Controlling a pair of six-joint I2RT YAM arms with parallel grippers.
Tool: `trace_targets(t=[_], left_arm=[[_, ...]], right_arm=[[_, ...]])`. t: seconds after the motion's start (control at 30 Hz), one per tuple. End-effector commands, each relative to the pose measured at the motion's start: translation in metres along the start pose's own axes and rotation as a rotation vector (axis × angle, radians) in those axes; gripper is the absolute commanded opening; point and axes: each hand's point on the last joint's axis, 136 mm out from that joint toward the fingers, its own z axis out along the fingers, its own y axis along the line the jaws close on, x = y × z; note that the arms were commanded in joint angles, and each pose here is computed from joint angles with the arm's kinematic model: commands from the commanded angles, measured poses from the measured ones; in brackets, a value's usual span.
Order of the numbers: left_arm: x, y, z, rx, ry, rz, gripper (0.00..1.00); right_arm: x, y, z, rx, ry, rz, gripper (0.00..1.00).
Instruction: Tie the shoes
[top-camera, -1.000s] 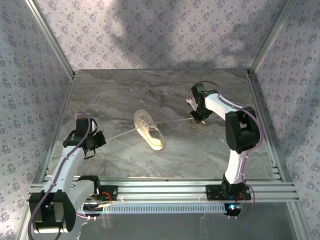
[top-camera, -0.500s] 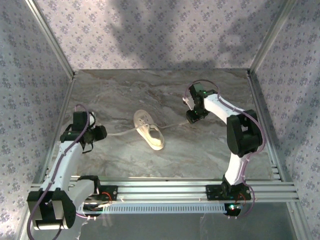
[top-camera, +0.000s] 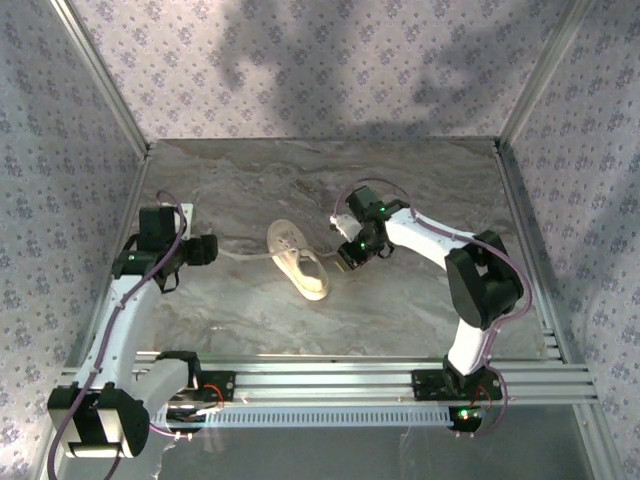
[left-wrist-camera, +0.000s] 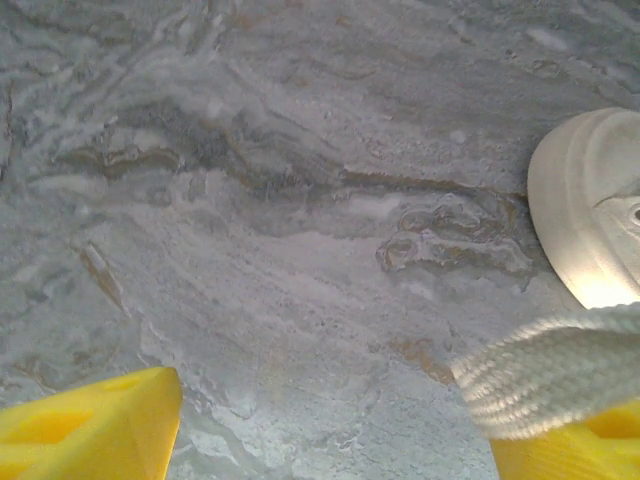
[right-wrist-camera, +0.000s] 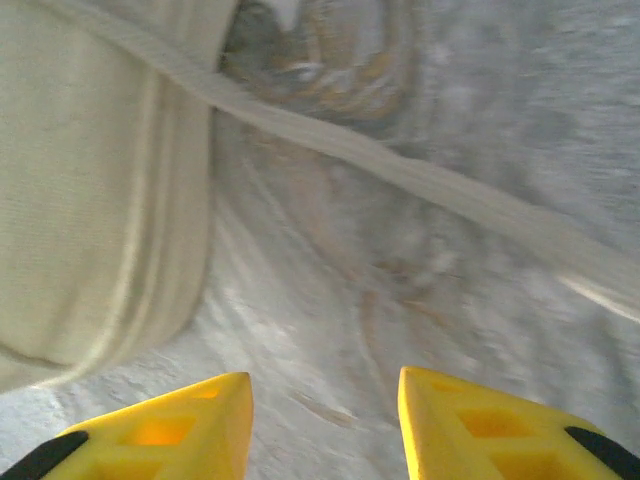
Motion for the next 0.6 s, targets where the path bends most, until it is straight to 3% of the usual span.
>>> trace_targets(t=[0.0,0.27,0.33,0.57], left_arm=[[-0.006,-0.001,-0.009,0.042,0.024,0.019,0.79],[0.001,0.014,-0.009,0.136,0.147,-0.263,0.8],[0.003,0.017,-0.01,0.166,0.177,-0.327,0.79],[0.003,0.015,-0.007,0.28,0.208,-0.446,0.75]], right_arm=[[0.005,0.025,0.016,-0.099,0.022,0.024,0.4],[-0.002,0.055,0.025,-0.167,-0.006,-0.02,0.34],[0.01,0.06,0.033,-0.185,0.021,-0.012,0.33],[0.008,0.088,0.032,-0.213,-0.028,-0.067,0.33]])
